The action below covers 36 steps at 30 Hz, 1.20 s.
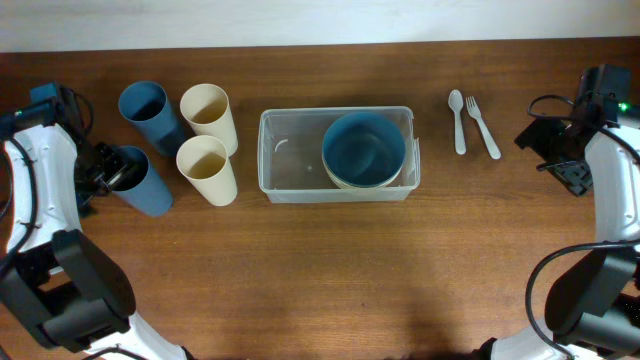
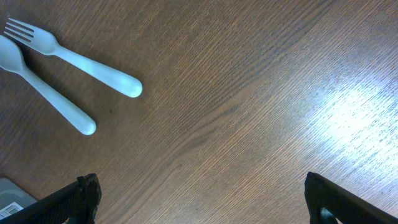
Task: Pack container
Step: 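Lower the left gripper and grasp the front blue cup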
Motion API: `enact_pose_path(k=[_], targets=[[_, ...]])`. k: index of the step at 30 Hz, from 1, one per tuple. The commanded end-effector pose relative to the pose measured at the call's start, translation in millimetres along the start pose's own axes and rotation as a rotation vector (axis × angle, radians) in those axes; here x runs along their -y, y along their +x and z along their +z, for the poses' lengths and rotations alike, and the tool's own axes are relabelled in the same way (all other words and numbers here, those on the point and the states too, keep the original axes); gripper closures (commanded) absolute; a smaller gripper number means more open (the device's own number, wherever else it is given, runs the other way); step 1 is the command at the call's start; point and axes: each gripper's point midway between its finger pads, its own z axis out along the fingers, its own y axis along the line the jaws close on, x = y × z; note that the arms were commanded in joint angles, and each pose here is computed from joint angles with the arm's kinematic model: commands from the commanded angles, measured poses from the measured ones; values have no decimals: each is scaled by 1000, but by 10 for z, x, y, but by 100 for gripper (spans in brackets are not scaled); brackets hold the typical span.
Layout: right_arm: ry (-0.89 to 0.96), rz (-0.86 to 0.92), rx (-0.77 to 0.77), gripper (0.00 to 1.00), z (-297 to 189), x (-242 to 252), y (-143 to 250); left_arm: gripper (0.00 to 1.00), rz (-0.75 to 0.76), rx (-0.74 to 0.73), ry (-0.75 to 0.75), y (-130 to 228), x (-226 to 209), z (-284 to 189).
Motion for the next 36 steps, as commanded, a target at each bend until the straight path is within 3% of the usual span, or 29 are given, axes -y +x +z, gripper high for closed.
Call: enact_pose_path(k=[1, 13, 33, 36], targets=[[20, 1, 5, 1, 20, 40, -3, 34, -8, -10, 6, -42, 29, 60], [20, 1, 5, 1, 20, 40, -3, 36, 0, -94, -39, -13, 48, 427], [20, 1, 5, 1, 20, 40, -3, 38, 1, -91, -38, -31, 51, 350], [20, 1, 5, 1, 20, 40, -3, 50, 1, -95, -40, -24, 45, 338]])
